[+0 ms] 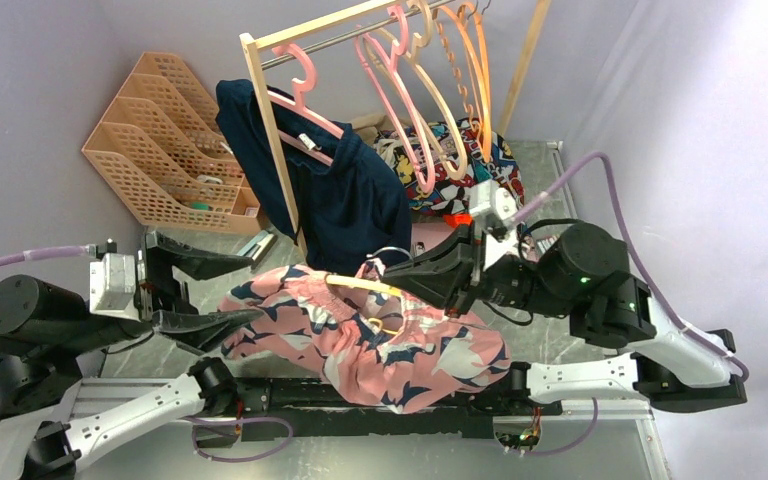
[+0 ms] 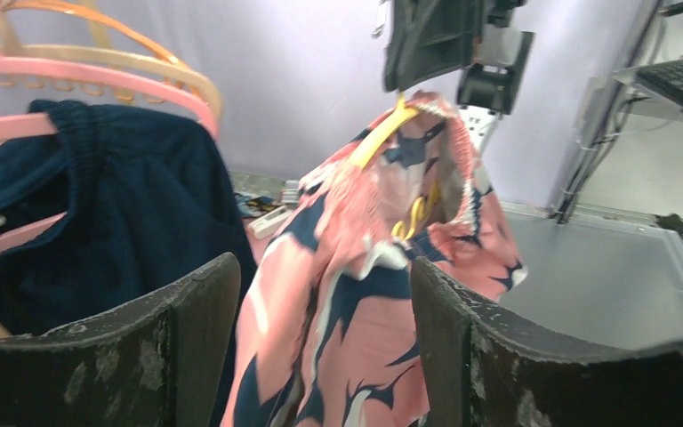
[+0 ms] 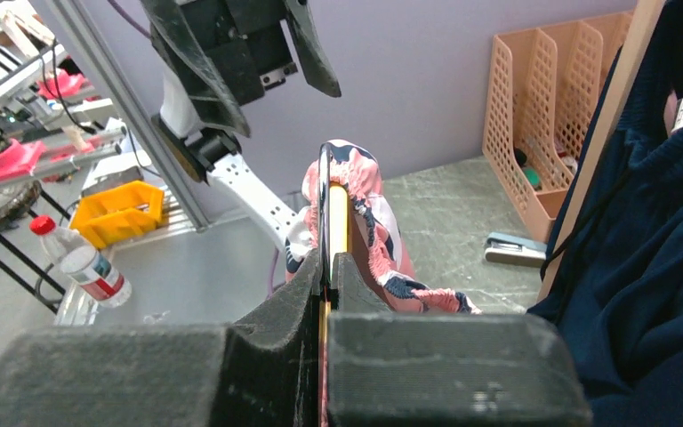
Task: Place the shorts on the hanger
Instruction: Hang the shorts on the hanger.
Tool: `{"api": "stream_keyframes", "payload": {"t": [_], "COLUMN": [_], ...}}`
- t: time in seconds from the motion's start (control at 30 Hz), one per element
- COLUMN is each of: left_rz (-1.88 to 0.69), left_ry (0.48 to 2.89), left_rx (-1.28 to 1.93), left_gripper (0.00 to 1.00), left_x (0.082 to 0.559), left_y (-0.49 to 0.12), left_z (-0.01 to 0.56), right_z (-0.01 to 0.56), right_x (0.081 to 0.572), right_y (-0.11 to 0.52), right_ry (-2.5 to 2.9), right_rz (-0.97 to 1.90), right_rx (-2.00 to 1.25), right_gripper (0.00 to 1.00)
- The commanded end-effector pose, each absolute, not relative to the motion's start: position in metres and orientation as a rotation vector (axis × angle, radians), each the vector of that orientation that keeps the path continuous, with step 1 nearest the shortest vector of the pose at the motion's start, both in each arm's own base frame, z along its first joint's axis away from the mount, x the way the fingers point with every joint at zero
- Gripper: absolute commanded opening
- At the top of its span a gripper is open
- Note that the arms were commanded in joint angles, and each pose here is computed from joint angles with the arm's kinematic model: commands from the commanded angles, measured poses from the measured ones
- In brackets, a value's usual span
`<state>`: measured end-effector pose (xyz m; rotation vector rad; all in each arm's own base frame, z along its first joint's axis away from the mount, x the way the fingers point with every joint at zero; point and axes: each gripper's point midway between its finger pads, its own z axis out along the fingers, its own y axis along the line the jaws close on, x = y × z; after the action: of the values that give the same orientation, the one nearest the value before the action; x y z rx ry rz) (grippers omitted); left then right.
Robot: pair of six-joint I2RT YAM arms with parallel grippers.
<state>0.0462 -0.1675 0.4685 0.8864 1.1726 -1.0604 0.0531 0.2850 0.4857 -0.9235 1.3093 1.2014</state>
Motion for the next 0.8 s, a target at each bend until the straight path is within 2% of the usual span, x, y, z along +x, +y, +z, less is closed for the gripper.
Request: {"api": "stream_keyframes", "payload": {"t": [0.0, 0.17, 0.23, 0.3, 0.33, 0.43, 0.77], "left_rz": [-0.952, -0.939, -0.940, -0.943, -0.944, -0.940, -0.890], "left_ry": [1.281, 1.296, 1.305, 1.303, 1.302, 1.286, 1.185], "left_rx": [0.773, 0.795, 0.811, 0.828, 0.828, 0.819, 0.694], "left_gripper": [0.72, 0.66, 0.59, 0.45, 0.33, 0.09, 0.07], "left_x": [0.077, 0.083, 0.085, 0.086, 0.086, 0.087, 0.092], "left_y": [-0.164, -0.173, -0.178, -0.182, -0.183, -0.182, -0.161], "left_z": [0.450, 0.444, 0.442, 0.442, 0.444, 0.451, 0.490], "right_z": [0.517, 0.521, 0.521, 0.519, 0.519, 0.516, 0.516], "right_x": [0.053, 0.053, 0.052, 0.052, 0.052, 0.053, 0.056], "right_y": [0.275, 0.275, 0.275, 0.276, 0.276, 0.276, 0.267], "right_ry": [1.227, 1.226, 1.226, 1.229, 1.231, 1.237, 1.236], "right_rz": [1.266, 1.267, 1.271, 1.270, 1.269, 1.262, 1.248], "right_rx": [-0.814, -0.814, -0.817, -0.821, -0.820, -0.818, -0.795], "right_gripper": [0.00, 0.00, 0.00, 0.00, 0.00, 0.00, 0.00]}}
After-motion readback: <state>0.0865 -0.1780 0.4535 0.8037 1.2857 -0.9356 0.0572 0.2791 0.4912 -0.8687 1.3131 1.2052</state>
